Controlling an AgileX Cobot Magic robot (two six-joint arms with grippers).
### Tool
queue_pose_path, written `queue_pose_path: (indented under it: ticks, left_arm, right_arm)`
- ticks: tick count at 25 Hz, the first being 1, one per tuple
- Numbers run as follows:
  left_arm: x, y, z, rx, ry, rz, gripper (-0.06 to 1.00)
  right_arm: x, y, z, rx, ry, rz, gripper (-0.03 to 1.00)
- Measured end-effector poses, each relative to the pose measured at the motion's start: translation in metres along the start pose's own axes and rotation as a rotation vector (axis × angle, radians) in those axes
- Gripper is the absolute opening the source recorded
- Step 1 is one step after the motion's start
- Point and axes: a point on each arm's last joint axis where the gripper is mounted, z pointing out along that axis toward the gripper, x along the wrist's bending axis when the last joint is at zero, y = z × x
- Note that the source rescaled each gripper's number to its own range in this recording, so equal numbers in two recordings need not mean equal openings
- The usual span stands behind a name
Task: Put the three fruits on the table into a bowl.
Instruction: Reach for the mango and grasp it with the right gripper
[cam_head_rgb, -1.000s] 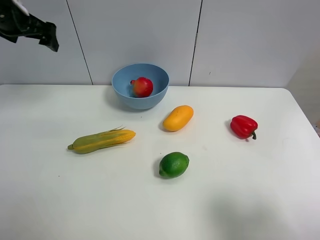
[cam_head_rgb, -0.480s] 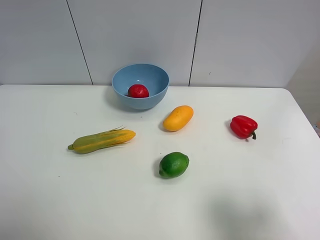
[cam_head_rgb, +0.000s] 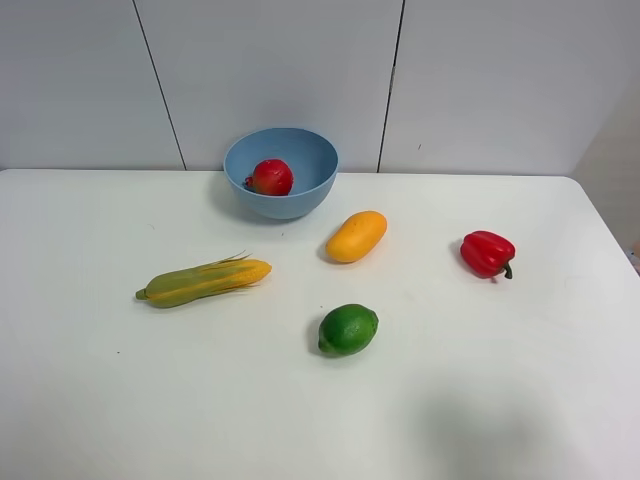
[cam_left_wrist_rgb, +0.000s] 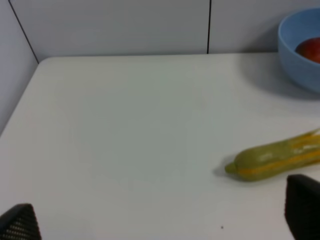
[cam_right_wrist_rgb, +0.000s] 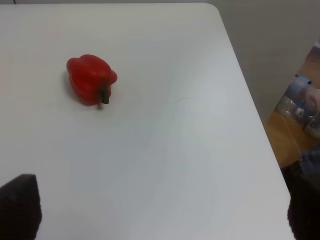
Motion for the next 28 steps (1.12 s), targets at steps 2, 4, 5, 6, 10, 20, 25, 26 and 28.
queue_pose_path:
  ticks: [2,4,5,6,10,20,25,26,28]
  left_arm:
    - [-0.001,-0.015,0.001,0.011,0.0,-0.001,0.97]
    - [-0.001,-0.026,0.002,0.016,0.0,-0.002,0.97]
    - [-0.001,-0.031,0.003,0.029,-0.001,-0.002,0.97]
    - [-0.001,-0.035,0.004,0.044,-0.002,-0.003,0.97]
    - [-0.001,-0.039,0.006,0.06,0.0,-0.011,0.97]
    - [-0.001,-0.039,0.006,0.061,0.001,-0.013,0.97]
    - [-0.001,-0.039,0.006,0.061,0.001,-0.013,0.97]
    - [-0.001,-0.039,0.006,0.061,0.001,-0.013,0.97]
    - [-0.001,-0.039,0.006,0.061,0.002,-0.013,0.97]
  right_arm:
    - [0.0,0.0,0.0,0.0,0.0,0.0,1.0]
    - [0.0,0.0,0.0,0.0,0.0,0.0,1.0]
    - [0.0,0.0,0.0,0.0,0.0,0.0,1.0]
    - [0.0,0.0,0.0,0.0,0.0,0.0,1.0]
    - [0.0,0.0,0.0,0.0,0.0,0.0,1.0]
    - [0.0,0.0,0.0,0.0,0.0,0.0,1.0]
    - [0.0,0.0,0.0,0.0,0.0,0.0,1.0]
    - [0.0,0.0,0.0,0.0,0.0,0.0,1.0]
    - [0.0,0.0,0.0,0.0,0.0,0.0,1.0]
